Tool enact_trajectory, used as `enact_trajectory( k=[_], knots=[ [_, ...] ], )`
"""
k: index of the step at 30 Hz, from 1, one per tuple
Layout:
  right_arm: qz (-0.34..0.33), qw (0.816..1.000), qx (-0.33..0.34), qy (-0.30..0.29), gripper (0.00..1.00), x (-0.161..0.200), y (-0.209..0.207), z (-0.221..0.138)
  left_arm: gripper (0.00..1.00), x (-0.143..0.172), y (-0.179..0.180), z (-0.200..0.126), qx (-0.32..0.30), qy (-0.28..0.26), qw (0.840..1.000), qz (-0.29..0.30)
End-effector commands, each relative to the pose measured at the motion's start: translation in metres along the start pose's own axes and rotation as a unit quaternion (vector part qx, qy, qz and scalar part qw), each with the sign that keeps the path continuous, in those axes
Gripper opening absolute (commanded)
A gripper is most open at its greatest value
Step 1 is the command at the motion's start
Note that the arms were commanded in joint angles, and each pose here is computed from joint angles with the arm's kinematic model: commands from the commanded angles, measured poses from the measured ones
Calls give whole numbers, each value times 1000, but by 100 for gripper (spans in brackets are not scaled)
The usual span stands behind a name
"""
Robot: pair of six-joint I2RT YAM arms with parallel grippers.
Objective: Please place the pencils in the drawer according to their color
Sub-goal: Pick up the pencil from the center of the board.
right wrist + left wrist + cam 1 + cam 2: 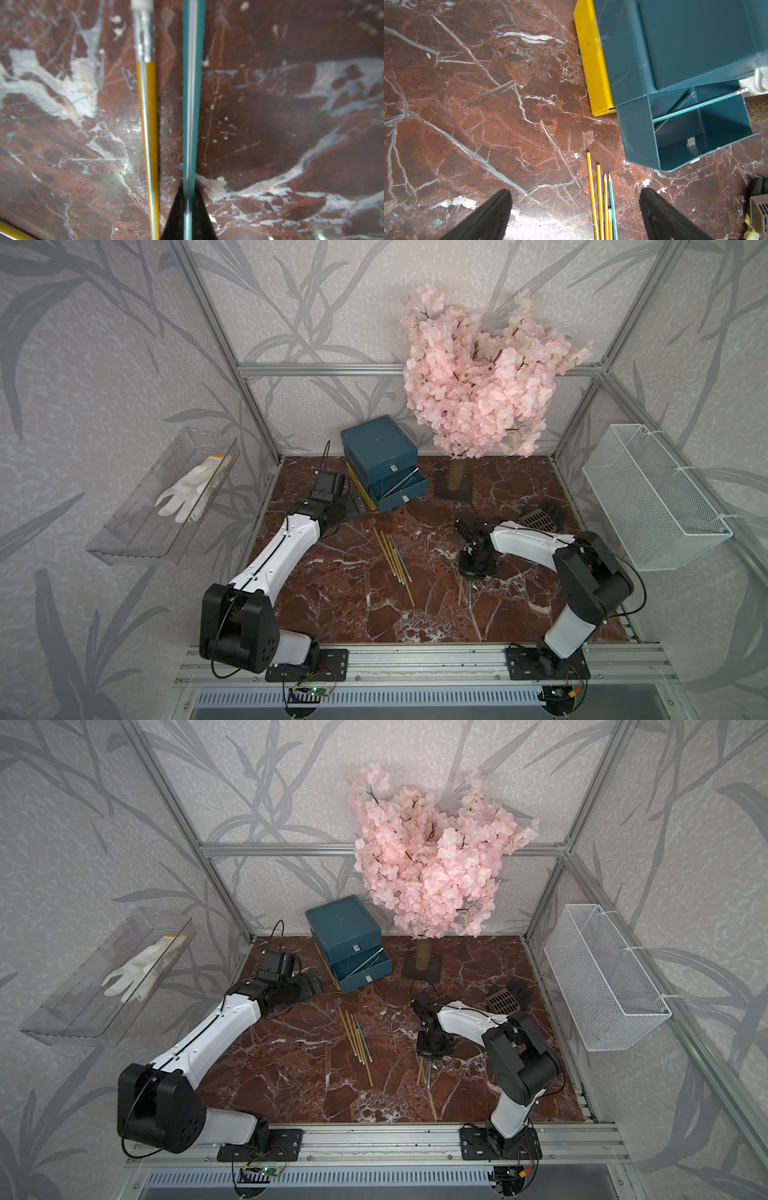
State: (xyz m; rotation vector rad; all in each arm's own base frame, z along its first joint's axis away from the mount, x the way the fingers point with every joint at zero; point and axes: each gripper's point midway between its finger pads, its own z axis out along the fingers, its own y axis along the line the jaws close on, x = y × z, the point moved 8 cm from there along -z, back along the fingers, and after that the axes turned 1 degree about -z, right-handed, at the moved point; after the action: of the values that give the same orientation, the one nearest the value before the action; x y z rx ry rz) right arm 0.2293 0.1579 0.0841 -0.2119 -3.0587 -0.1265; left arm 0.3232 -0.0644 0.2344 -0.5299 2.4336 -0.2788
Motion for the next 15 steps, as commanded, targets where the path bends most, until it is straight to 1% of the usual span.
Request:
enact_trajectory(
  k=[1, 3, 5, 8, 15],
  knots=[
    [17, 999, -5, 50, 0, 15, -8, 38, 100, -2, 1, -6, -1, -8, 1000, 2],
    [19, 999, -20, 38, 0, 15, -10, 32, 100, -3, 1, -7, 0, -9, 1000, 2],
    [40, 998, -35, 25, 0, 13, -11, 22, 100, -3, 1, -8, 0, -11, 1000, 4],
    [41, 996, -75, -11, 0, 9, -8, -7, 100, -4, 0, -9, 2, -13, 1000, 5],
    [32, 988, -140, -56, 0, 3, 7, -57, 100, -4, -3, -7, 13, -5, 1000, 4]
  ],
)
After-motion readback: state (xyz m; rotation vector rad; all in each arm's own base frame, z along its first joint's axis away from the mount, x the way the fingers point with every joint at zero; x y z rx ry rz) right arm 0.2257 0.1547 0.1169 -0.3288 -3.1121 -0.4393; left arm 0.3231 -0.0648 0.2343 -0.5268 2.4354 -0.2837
